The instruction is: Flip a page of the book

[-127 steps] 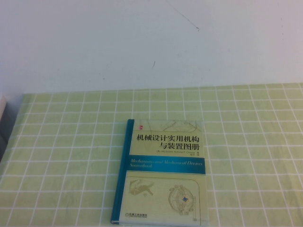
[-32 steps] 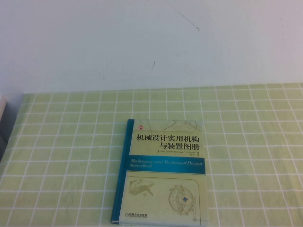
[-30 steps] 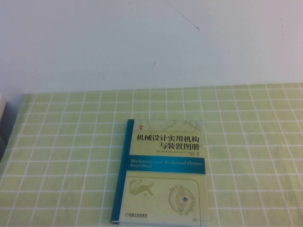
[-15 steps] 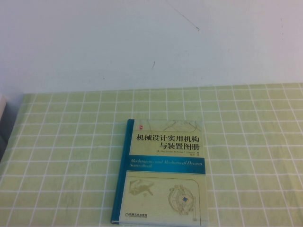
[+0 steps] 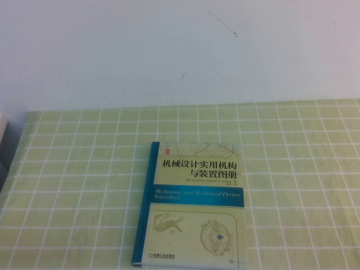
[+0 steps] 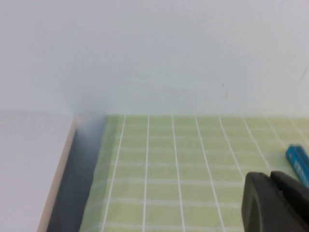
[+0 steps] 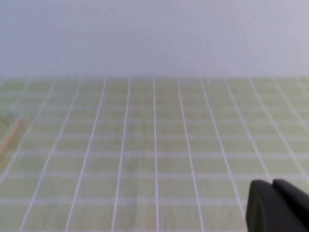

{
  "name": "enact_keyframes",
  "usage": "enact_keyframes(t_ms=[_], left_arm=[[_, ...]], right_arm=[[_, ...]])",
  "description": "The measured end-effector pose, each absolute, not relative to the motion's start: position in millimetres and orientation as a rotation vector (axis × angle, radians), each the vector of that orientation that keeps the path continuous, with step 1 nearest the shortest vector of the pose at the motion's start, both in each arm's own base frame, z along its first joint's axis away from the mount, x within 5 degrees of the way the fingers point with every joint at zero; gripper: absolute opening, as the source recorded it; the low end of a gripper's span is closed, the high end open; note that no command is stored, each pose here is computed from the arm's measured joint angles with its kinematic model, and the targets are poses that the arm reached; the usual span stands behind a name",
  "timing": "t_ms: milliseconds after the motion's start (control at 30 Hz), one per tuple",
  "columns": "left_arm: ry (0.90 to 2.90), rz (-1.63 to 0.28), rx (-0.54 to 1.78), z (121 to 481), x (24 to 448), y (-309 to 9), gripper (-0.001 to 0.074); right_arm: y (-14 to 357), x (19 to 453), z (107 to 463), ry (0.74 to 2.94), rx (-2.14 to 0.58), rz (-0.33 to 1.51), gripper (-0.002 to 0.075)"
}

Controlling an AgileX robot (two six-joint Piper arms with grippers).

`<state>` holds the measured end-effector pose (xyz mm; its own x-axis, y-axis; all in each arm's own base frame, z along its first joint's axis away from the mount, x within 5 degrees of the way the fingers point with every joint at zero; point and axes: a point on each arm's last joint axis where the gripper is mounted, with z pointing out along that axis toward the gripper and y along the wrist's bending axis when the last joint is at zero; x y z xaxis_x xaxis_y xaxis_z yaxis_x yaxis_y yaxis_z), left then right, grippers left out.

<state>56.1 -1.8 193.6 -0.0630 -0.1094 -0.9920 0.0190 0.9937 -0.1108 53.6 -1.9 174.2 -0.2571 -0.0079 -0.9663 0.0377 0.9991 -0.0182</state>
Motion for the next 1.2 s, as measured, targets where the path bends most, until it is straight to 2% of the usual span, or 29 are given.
enact_keyframes(t_ms=[233,367,633,767,967,1200], left_arm=[[1.327,-0.103,-0.075,221.0,53.7,0.2,-0.0002],[1.218,-0.102,-0.076,230.4,50.8,0.9,-0.0002],[1.075,-0.104,-0.08,242.2,45.5,1.8,-0.0002],[1.075,-0.126,-0.072,249.4,44.2,0.4,-0.0002],[1.162,-0.134,-0.068,297.9,31.1,-0.6,-0.0002],[1.466,-0.12,-0.083,327.1,41.6,-0.8,-0.0002]], right_arm=[[-3.2,55.6,210.7,1.427,-0.002,-0.094,-0.0003],[-3.6,49.9,231.6,1.187,0.002,-0.11,-0.0003],[-4.0,40.6,249.0,0.968,0.064,-0.022,-0.0003],[-3.9,40.3,254.1,0.984,0.064,-0.02,-0.0003],[-1.9,32.1,293.5,1.16,0.05,-0.021,-0.0003],[-0.7,31.1,323.6,1.494,0.057,-0.006,-0.0003]])
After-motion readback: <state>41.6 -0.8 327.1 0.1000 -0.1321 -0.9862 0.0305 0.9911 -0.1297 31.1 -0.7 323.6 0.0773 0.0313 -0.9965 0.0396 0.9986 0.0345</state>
